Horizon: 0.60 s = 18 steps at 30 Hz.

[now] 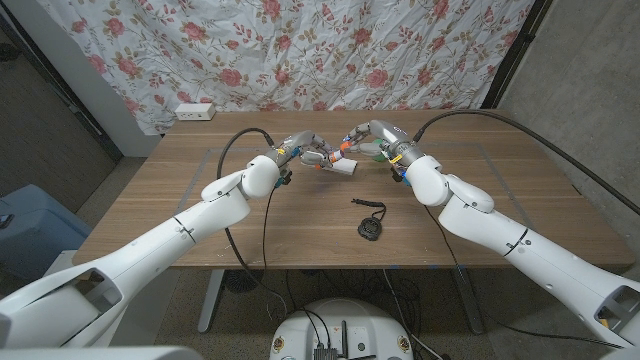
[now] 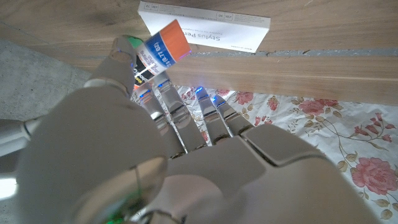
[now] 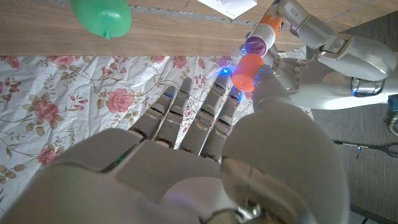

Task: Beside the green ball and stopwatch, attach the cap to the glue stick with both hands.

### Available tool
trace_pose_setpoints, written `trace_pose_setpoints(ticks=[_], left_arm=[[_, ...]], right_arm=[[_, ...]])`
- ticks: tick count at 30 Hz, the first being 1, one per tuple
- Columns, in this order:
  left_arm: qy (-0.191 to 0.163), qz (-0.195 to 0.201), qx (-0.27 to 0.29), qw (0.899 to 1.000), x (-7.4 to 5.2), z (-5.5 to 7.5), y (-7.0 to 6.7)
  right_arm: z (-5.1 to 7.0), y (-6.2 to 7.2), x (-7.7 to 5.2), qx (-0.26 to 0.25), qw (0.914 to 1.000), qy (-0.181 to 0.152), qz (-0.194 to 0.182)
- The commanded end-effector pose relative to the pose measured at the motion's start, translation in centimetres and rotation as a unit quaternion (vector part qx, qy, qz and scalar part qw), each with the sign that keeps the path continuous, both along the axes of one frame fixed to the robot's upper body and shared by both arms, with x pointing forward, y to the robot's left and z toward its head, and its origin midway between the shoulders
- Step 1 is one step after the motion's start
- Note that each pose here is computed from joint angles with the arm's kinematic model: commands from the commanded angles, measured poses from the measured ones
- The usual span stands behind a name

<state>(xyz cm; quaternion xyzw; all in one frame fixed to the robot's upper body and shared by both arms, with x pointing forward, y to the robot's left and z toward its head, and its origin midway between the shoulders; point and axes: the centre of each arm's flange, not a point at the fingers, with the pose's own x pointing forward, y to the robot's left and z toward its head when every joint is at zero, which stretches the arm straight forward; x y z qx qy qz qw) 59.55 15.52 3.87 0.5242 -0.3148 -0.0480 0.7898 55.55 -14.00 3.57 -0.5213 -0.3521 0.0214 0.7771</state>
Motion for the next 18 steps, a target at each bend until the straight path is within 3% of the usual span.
trace_pose_setpoints(ticks=[1, 18], left_arm=[[-0.001, 0.000, -0.002, 1.000, -0.07, -0.06, 0.13], [-0.004, -0.001, -0.002, 1.000, 0.17, 0.24, 0.09]], right_arm=[[-0.26, 0.02, 0.04, 0.001, 1.0000, 0.001, -0.004], [-0.51, 0.24, 0.27, 0.006, 1.0000, 0.006, -0.003]])
